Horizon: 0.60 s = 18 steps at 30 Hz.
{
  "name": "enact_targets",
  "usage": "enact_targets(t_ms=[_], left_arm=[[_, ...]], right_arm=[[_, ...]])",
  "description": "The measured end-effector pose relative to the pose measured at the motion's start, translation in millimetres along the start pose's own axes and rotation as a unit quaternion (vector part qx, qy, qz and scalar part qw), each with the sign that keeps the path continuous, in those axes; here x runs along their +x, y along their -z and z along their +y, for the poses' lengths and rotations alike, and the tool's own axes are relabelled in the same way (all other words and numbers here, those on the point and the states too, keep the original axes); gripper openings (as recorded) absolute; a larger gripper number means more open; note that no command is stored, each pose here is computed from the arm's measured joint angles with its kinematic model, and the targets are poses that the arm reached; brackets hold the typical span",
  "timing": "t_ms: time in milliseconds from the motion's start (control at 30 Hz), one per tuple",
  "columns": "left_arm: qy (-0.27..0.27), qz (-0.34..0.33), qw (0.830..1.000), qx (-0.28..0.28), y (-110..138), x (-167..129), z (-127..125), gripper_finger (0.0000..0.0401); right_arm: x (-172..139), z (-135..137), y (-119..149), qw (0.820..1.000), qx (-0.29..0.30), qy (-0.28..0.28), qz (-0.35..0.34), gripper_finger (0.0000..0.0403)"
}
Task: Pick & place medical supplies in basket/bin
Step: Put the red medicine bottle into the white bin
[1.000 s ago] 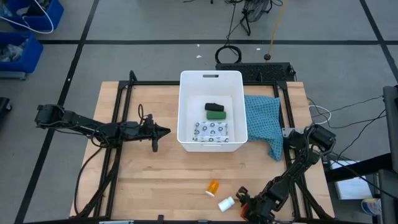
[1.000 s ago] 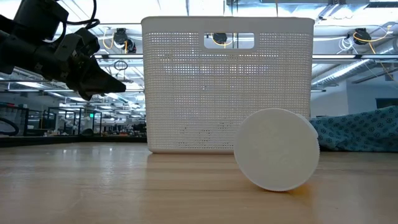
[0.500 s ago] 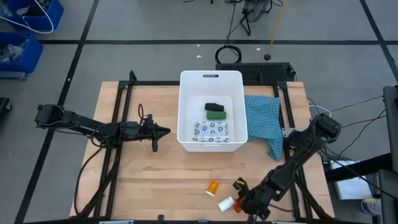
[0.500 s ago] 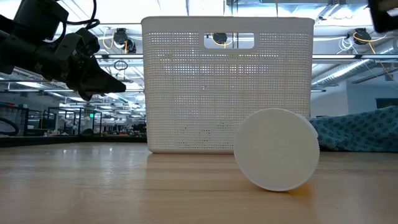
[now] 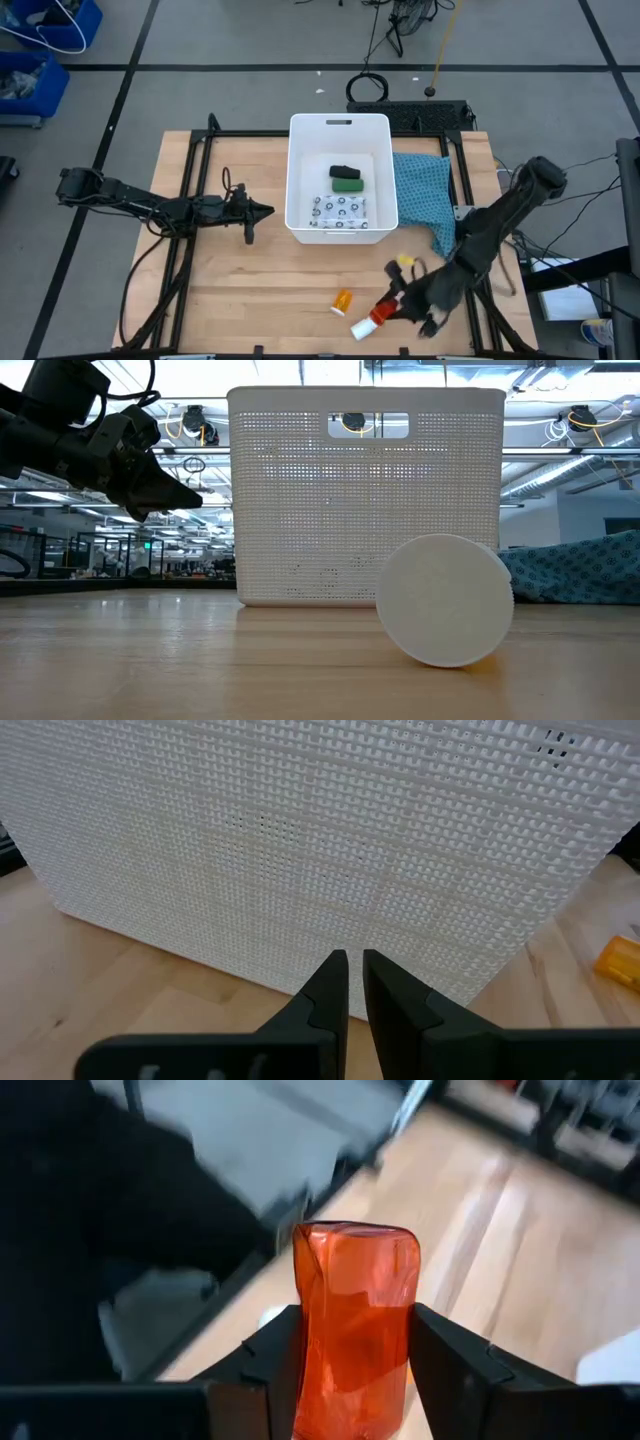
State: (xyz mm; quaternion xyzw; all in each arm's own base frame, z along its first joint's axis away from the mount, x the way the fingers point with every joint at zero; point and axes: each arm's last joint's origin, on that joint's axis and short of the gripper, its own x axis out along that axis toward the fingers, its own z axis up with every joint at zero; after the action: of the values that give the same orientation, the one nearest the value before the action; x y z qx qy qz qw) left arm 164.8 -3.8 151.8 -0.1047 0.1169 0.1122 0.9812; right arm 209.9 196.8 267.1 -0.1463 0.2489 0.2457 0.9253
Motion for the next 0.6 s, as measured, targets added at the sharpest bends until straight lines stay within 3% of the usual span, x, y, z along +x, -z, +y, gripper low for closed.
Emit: enact_targets(t_ms=[233, 433, 600], left_arm=[[0.000, 0.000, 1.000, 0.000, 0, 0, 0, 0.0037], [0.000, 0.000, 1.000, -0.001, 0, 0, 0, 0.0037], [-0.010, -0.015, 1.000, 0.015, -3, 0, 0, 0.0037]], right_arm=[[-50, -23, 24, 0.986, 0.006, 0.016, -0.165, 0.0149], [-67, -33, 69, 0.975, -0.011, 0.070, -0.212, 0.0149], [-76, -43, 88, 0.960, -0.004, 0.117, -0.256, 0.0146]])
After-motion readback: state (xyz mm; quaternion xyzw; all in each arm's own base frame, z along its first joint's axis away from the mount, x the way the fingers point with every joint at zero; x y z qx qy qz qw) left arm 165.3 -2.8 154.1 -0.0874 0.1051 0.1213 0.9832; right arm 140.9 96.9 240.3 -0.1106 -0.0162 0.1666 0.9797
